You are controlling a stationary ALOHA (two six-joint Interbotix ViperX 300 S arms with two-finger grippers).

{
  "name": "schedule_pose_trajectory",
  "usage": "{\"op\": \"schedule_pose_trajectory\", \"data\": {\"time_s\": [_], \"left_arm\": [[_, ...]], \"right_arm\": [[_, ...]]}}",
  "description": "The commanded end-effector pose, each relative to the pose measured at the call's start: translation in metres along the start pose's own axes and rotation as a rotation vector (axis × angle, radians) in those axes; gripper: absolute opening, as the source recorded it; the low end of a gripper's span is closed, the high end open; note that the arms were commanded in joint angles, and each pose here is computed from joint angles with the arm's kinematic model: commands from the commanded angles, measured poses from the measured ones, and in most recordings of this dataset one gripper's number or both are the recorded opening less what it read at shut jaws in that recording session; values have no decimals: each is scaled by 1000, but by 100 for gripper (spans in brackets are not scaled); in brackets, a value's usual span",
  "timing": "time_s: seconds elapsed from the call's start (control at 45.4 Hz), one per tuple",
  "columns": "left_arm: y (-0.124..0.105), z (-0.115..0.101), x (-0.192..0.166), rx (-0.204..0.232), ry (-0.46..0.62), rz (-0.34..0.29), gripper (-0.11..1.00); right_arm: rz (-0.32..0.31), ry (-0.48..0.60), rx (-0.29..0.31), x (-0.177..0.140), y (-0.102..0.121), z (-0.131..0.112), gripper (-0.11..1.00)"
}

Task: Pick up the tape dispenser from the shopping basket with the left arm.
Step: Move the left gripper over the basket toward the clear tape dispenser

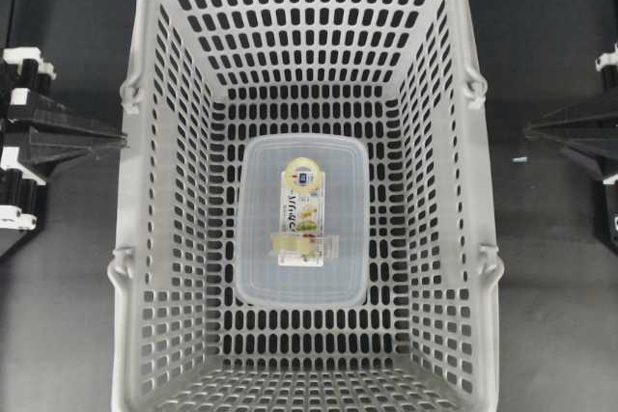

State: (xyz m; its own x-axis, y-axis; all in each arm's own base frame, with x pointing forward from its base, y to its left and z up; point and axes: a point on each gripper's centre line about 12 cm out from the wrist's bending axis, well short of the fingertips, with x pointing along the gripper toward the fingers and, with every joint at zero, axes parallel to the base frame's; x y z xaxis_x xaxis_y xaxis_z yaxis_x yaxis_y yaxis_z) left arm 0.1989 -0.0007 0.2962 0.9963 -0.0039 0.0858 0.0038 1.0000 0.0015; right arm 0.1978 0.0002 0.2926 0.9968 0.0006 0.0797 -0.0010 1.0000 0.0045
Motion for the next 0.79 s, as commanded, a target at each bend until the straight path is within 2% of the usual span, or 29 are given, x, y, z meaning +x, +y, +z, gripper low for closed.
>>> {"op": "schedule_pose_trajectory", "data": {"time_s": [0.0, 0.088, 0.265, 0.353, 0.507, 0.617, 0.772], "left_arm": [[-1, 21, 7, 13, -17, -10, 6], [0, 27, 14, -1, 34, -5, 0], [-6, 43, 35, -6, 183, -23, 0], [-6, 44, 48, -8, 294, -21, 0], [-14, 43, 69, -1, 411, -45, 0], [-17, 39, 85, 2, 481, -50, 0], [-23, 30, 107, 8, 570, -62, 0]], "right_arm": [[-9, -19, 10, 2, -2, 7, 0], [-11, -6, 10, 2, -2, 5, 0], [-14, 8, 14, 2, -3, 4, -1], [-14, 9, 16, 2, -3, 3, -1], [-16, 32, 17, 3, -3, 0, 2], [-13, 69, 30, 2, -2, -4, 18], [-15, 112, 58, 2, -2, -9, 60]]}}
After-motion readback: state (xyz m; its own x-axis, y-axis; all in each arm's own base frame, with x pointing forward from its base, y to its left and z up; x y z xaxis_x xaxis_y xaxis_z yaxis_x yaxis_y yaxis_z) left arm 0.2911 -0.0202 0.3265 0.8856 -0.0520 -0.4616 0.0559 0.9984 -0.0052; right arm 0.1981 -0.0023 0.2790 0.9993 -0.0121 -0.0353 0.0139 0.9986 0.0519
